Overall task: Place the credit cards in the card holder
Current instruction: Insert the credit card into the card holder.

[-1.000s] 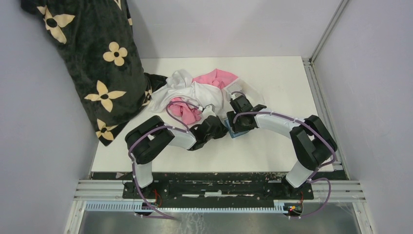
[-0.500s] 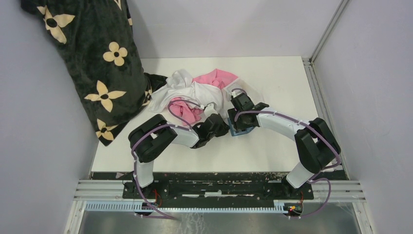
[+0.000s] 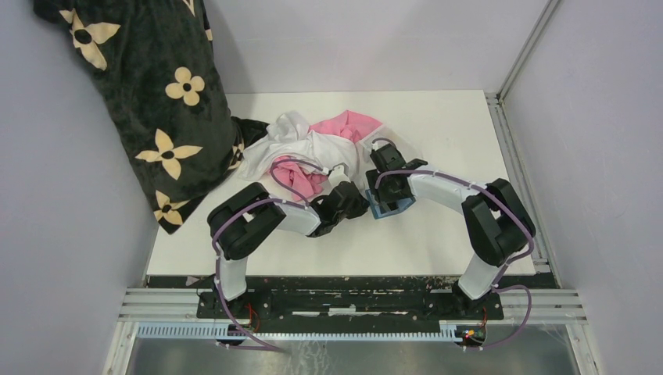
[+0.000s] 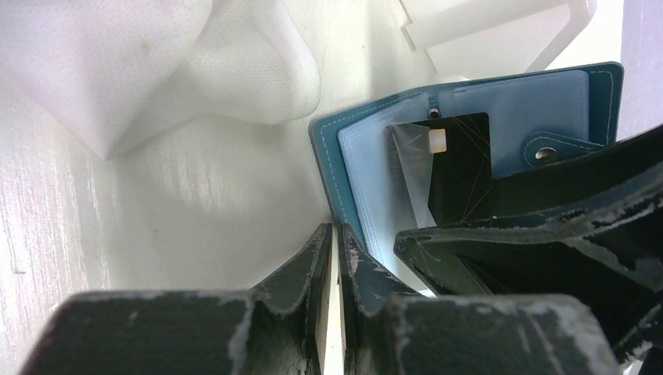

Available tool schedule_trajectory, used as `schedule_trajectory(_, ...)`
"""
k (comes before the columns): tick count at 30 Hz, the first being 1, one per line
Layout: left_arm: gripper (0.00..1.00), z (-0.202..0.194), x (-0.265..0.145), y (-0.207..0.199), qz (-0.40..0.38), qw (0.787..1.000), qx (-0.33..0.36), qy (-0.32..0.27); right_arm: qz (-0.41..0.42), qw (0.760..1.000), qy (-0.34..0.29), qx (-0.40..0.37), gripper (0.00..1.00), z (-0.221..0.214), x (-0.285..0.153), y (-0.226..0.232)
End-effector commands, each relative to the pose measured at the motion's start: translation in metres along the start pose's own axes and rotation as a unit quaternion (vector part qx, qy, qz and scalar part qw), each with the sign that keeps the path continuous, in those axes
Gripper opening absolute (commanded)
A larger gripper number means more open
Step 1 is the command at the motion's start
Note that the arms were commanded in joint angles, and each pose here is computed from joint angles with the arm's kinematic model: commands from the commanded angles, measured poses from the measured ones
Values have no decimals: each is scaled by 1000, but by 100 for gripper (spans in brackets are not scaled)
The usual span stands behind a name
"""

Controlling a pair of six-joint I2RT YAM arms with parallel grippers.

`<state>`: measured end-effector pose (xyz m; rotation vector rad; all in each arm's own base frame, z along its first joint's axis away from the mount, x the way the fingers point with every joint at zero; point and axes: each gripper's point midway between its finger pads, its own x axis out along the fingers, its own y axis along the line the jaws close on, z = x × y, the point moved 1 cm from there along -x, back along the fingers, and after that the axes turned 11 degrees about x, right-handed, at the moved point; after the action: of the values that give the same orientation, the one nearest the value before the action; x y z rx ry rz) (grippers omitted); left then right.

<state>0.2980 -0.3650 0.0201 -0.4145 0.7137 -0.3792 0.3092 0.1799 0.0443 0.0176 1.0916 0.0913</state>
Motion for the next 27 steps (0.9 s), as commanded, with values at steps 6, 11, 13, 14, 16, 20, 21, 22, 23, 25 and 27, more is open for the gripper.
schedule_trajectory(6,17,-69,-8,79,127,985,46,106,0,1000,-26,-9,68,32,2,10)
schedule_trajectory(11,17,-67,-6,76,122,986,43,104,-11,1000,-21,-15,67,32,2,7)
schedule_trajectory(13,17,-65,-4,75,121,986,41,102,-16,1000,-18,-18,68,32,4,6)
schedule_trajectory(14,17,-65,-4,75,121,987,40,101,-18,999,-18,-19,68,32,4,5)
schedule_trajectory(16,17,-64,-3,74,120,987,39,100,-21,999,-16,-20,68,32,5,5)
schedule_trajectory(20,17,-61,-2,73,118,988,36,97,-34,999,-7,-28,68,30,11,2)
schedule_trajectory(21,16,-61,-2,73,118,988,36,96,-35,999,-4,-28,68,29,14,2)
schedule_trajectory(22,16,-60,-2,72,117,988,35,94,-33,999,-1,-29,68,28,15,3)
schedule_trajectory(23,17,-60,-2,72,116,988,35,95,-32,999,2,-29,68,26,17,4)
schedule_trajectory(25,16,-59,-2,73,117,988,35,94,-29,999,6,-29,68,24,19,6)
schedule_trajectory(27,16,-58,-1,73,116,988,33,92,-27,999,6,-29,68,23,20,8)
